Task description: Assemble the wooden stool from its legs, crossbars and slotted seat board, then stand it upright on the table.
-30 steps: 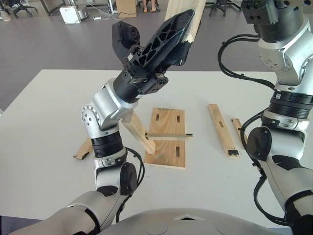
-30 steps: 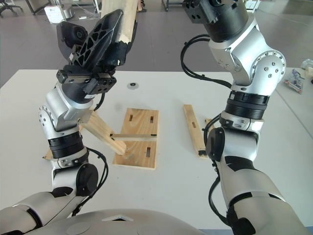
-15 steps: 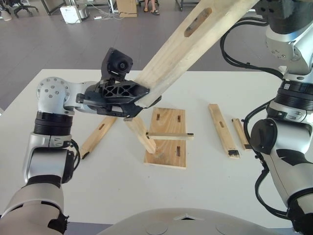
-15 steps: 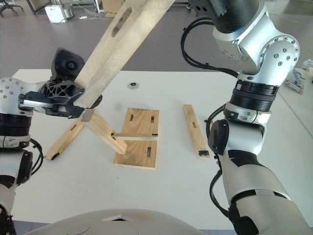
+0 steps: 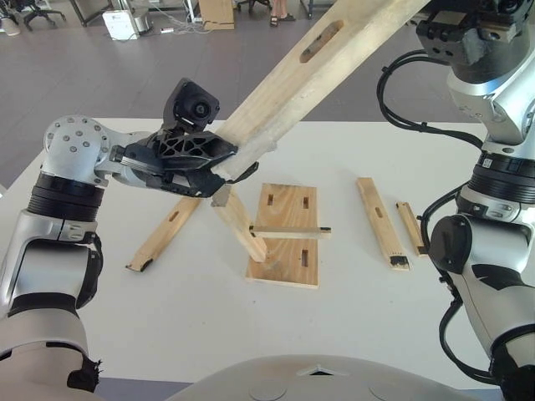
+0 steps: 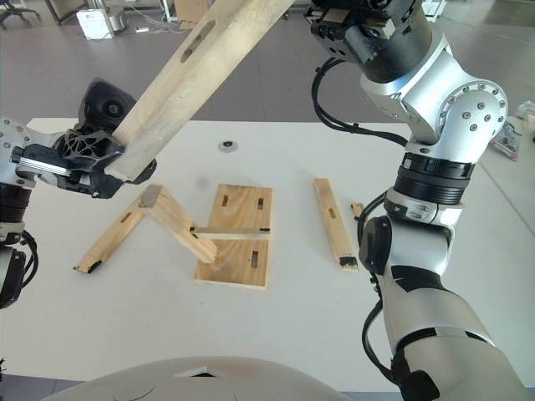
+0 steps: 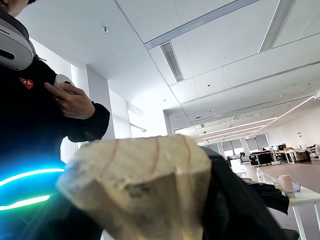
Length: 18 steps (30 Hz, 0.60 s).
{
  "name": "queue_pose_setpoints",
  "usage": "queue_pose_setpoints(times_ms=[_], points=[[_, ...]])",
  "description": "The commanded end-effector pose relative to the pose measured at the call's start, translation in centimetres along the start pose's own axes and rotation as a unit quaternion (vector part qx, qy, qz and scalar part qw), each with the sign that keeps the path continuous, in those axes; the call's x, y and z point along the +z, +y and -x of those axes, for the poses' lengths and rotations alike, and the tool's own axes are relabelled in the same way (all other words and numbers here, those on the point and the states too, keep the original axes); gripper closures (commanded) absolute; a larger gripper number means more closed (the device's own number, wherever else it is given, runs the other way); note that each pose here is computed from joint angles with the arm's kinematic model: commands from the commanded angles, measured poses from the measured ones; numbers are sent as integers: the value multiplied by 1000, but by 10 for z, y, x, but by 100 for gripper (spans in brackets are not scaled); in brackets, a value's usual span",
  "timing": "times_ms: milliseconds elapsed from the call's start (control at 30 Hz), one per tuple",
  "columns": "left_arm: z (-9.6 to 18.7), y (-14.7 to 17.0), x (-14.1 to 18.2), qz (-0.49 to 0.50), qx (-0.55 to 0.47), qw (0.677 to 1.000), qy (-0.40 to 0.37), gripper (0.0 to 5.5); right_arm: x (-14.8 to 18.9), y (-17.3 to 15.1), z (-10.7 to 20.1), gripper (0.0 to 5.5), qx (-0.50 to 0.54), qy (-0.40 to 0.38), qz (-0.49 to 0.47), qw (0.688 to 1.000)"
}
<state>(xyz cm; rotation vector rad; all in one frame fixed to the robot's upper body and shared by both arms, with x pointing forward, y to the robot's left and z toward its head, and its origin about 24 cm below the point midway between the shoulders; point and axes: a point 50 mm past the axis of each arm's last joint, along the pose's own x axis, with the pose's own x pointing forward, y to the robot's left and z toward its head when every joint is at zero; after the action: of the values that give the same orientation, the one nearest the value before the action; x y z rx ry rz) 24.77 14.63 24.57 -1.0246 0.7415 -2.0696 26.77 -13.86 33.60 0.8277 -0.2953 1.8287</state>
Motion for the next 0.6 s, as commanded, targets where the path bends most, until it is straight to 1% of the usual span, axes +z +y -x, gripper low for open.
queue_pose_setpoints(times_ms=[33,67,133,167,267,367,400,500,600], points=[[-4,-1,9,-100,20,994,-51,449,0,-7,4,325,-47,9,8,999],[-6,1,8,-127,30,989,-67,412,3,-8,6,326,-55,5,13,998],[-6,4,7,-161,55,980,-104,368,8,-10,9,333,-74,8,23,997],[-3,5,9,-172,65,974,-130,335,9,-10,12,334,-83,14,27,996],[4,3,13,-187,89,962,-178,280,15,-12,20,334,-115,42,37,992],[16,-2,12,-194,129,949,-212,275,19,-12,27,336,-141,81,49,985],[25,-5,13,-194,146,941,-234,275,22,-11,28,337,-147,91,56,983],[49,-17,15,-198,185,916,-297,275,35,-7,32,338,-157,95,70,981],[61,-13,3,-179,232,903,-314,275,41,-7,33,338,-160,98,85,979]])
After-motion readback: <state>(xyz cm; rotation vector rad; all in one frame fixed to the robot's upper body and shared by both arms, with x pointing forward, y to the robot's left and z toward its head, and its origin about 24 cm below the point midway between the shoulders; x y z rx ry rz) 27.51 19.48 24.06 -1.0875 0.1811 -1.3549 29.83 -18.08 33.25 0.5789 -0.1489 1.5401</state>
